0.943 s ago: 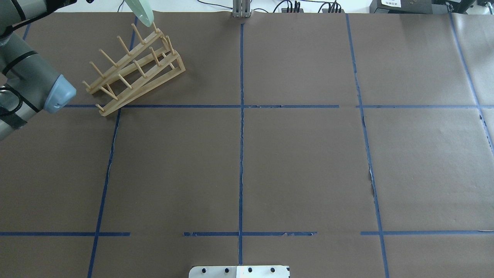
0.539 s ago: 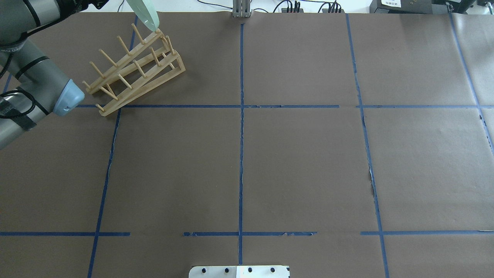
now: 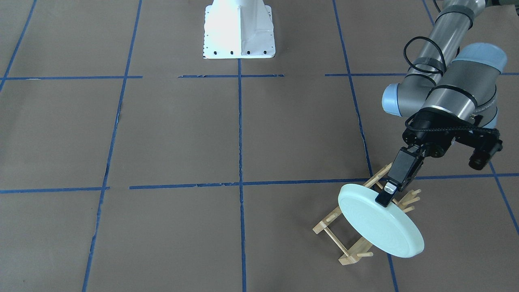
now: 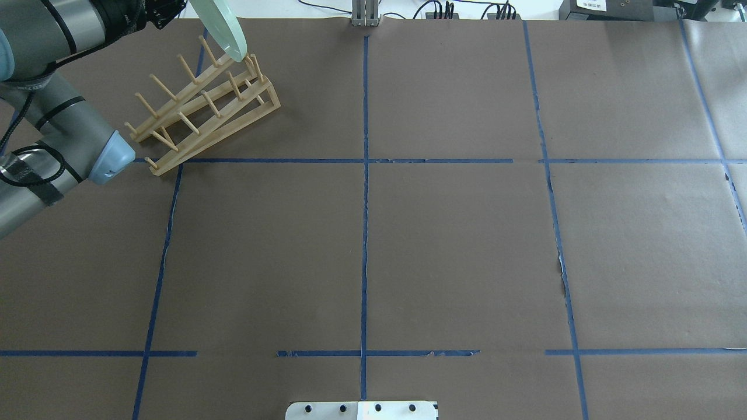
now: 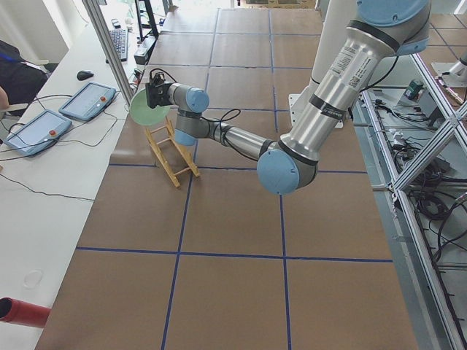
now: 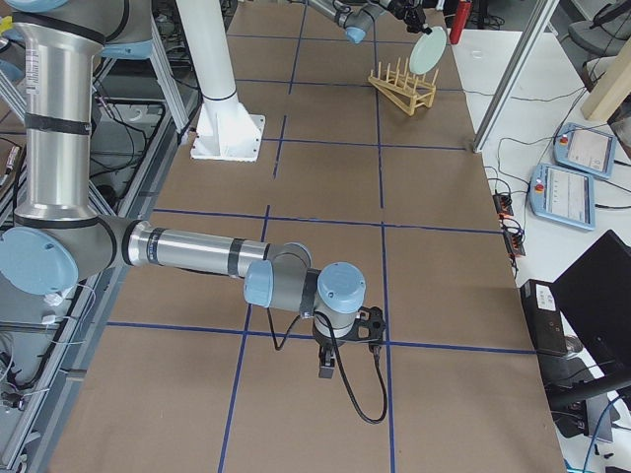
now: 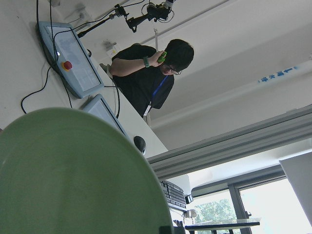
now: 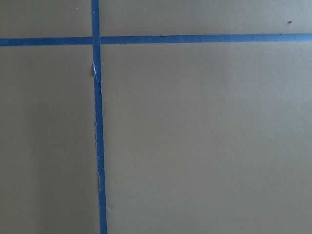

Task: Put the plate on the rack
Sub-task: 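Carry the upright plate with the left gripper over the wooden rack, then lower the plate with the left gripper into a rack slot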

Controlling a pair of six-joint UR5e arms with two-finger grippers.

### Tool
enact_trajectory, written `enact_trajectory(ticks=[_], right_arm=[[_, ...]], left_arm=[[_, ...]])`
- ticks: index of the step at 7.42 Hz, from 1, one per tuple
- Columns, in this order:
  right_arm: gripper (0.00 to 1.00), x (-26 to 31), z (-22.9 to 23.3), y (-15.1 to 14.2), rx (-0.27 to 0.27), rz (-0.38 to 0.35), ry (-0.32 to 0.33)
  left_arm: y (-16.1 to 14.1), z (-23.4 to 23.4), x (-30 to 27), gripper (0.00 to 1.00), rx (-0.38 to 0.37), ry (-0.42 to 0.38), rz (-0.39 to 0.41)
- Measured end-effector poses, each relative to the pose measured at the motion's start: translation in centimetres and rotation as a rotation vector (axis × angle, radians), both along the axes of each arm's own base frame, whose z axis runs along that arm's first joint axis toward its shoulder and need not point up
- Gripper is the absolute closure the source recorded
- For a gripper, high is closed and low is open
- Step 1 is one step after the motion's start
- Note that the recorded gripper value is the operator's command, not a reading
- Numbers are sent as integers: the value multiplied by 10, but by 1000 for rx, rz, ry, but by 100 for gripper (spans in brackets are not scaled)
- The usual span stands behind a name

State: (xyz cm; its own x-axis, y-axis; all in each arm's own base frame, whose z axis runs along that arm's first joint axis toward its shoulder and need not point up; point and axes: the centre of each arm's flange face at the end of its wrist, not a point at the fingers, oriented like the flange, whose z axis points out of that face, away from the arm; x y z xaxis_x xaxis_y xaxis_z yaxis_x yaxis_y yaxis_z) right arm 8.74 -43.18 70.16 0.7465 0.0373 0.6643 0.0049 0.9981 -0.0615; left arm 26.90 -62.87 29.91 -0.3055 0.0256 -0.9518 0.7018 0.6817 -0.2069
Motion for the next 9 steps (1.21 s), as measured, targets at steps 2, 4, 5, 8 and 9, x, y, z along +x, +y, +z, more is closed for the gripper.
enact_trajectory(ticks=[2, 4, 5, 8, 9], right_arm=[[0, 0, 0, 0, 0, 0, 0], [0, 0, 0, 0, 0, 0, 0], [0, 0, 0, 0, 0, 1, 0], [0, 0, 0, 0, 0, 1, 0], [0, 0, 0, 0, 0, 1, 0]], left_arm=[[-1, 9, 9, 100, -15, -12, 9], [-1, 15, 17, 100, -26, -20, 19], [-1, 18, 20, 100, -33, -24, 23], [-3, 24, 25, 100, -45, -31, 26], [-4, 26, 25, 100, -48, -32, 27]])
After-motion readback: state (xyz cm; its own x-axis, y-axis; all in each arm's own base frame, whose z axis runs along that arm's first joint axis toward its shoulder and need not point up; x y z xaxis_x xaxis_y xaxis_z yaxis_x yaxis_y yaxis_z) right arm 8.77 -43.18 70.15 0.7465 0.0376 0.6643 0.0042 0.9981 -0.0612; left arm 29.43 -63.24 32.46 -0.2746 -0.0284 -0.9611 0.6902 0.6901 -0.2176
